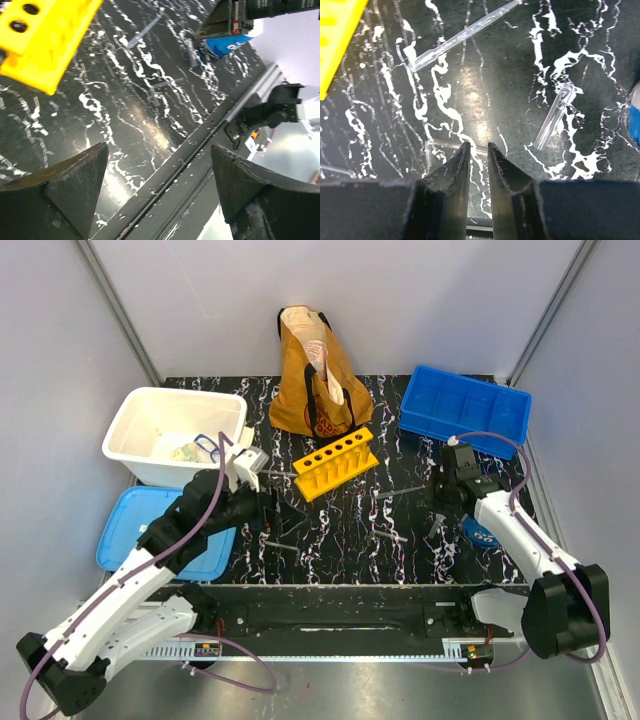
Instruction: Organize the chemistry lab equipment
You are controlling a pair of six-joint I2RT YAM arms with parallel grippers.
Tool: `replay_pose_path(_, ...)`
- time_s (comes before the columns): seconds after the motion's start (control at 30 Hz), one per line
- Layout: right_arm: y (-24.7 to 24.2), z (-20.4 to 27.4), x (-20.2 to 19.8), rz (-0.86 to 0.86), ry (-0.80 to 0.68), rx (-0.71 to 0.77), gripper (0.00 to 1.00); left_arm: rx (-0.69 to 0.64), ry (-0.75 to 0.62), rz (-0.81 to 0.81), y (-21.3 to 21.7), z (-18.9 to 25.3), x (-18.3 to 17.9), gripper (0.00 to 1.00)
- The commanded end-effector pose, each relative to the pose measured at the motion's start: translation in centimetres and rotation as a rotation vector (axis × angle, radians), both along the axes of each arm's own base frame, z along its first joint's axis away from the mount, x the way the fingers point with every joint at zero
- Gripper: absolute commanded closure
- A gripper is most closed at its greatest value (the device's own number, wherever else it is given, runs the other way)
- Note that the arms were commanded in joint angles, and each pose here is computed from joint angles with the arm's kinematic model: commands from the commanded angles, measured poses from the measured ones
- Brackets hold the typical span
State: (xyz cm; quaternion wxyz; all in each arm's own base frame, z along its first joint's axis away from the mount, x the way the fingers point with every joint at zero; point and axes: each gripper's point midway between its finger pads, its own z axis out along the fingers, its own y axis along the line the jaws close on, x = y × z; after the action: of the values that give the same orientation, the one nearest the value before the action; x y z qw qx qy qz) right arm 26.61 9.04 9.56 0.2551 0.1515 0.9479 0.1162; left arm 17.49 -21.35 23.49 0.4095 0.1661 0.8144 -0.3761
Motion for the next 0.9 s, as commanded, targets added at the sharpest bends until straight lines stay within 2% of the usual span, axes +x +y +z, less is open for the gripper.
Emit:
replay_pose_path(0.0,2.8,4.8,0.8,0.107,-0.147,0.119,0.75,-0.125,-0.018,-0.147,-3.4,2.2,-0.3,0.14)
replay_pose_path(0.17,6.2,8.3,1.2,0.194,-0.285,0.225,0.75,-0.132,0.029,-0.234,-6.1,1.8,1.0,0.19)
replay_pose_path(0.23,8.0,9.2,1.1,0.244,-0.300,0.275,0.75,-0.148,0.054,-0.257,-7.0,2.1,1.4,0.22)
replay_pose_path(0.43,13.1,11.3,0.3,0.367,-0.329,0.401,0.75,-0.226,0.053,-0.360,-9.5,2.9,1.9,0.24)
replay_pose_path(0.53,13.7,11.7,0.5,0.355,-0.354,0.403,0.74,-0.219,0.070,-0.357,-10.1,2.5,2.6,0.28)
replay_pose_path(0.67,11.2,9.1,2.1,0.215,-0.319,0.256,0.71,-0.189,0.077,-0.296,-9.9,2.0,3.6,0.29)
replay_pose_path(0.8,9.5,4.4,1.7,0.262,-0.185,0.079,0.67,-0.098,0.041,-0.225,-7.9,1.9,3.8,0.28)
replay_pose_path(0.87,6.7,1.7,1.3,0.163,-0.087,-0.054,0.67,-0.040,0.008,-0.178,-6.5,2.0,3.9,0.28)
